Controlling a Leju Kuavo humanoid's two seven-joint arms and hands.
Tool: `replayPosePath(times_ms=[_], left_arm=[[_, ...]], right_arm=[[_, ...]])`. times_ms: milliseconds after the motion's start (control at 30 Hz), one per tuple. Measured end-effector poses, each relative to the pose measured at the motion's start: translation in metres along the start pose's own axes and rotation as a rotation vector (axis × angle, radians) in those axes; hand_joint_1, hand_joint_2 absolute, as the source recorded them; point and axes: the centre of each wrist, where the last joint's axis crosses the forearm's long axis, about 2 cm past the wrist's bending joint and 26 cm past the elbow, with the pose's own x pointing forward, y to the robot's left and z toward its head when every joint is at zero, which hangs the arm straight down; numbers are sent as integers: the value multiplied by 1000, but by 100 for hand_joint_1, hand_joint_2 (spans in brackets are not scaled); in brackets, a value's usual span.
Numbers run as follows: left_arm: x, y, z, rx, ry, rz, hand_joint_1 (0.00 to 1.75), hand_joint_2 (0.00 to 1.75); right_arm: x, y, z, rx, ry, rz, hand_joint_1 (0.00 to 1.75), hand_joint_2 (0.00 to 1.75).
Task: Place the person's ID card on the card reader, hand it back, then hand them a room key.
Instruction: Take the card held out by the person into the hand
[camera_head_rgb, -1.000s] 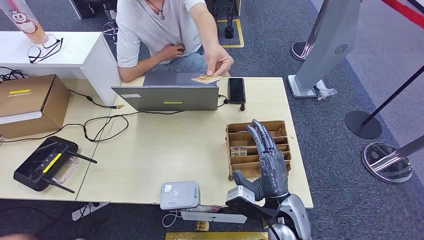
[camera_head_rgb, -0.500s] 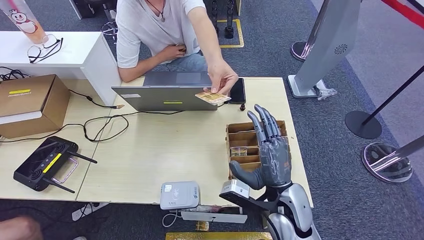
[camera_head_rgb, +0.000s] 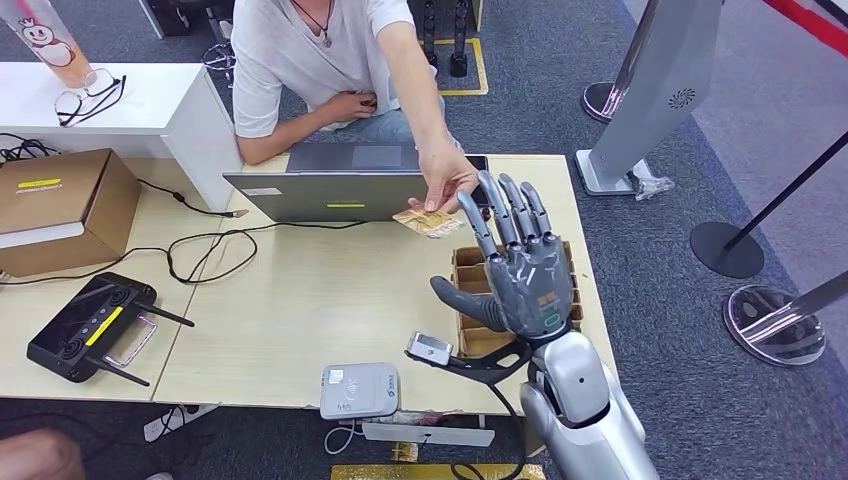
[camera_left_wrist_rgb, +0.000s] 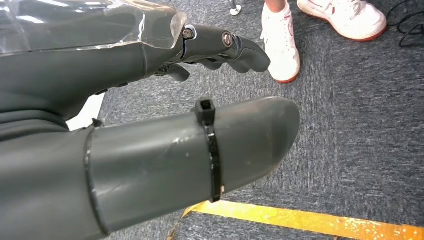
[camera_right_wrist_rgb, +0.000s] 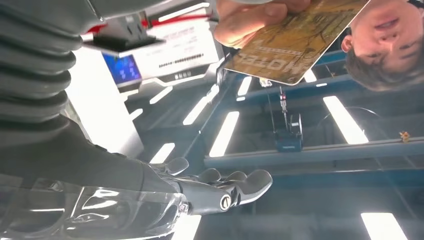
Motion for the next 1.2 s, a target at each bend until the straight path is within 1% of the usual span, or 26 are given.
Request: replayPosePath(times_ms=[267, 700, 733, 767, 833, 867, 900, 1200], left_arm=[[1, -2, 1, -2, 27, -3, 0, 0], [1, -5, 3, -5, 11, 12, 0, 0], [1, -5, 3, -4, 11, 13, 0, 0], [1, -5, 3, -3, 11, 14, 0, 0], [1, -4, 3, -2, 12, 15, 0, 0], [1, -4, 3, -2, 12, 15, 0, 0], [1, -4, 3, -1, 12, 15, 0, 0], [1, -4, 3, 0, 27, 17, 0, 0]], right_arm=[[-2, 13, -11, 40, -25, 40, 0, 175], [1, 22, -18, 87, -52, 41, 1, 175], [1, 23, -18, 91, -53, 41, 27, 175], [1, 23, -18, 95, -54, 41, 62, 175], [2, 24, -18, 100, -57, 40, 148, 175], [2, 24, -19, 102, -58, 40, 166, 175], [2, 24, -19, 104, -59, 39, 175, 175], [0, 26, -18, 114, -74, 40, 175, 175]])
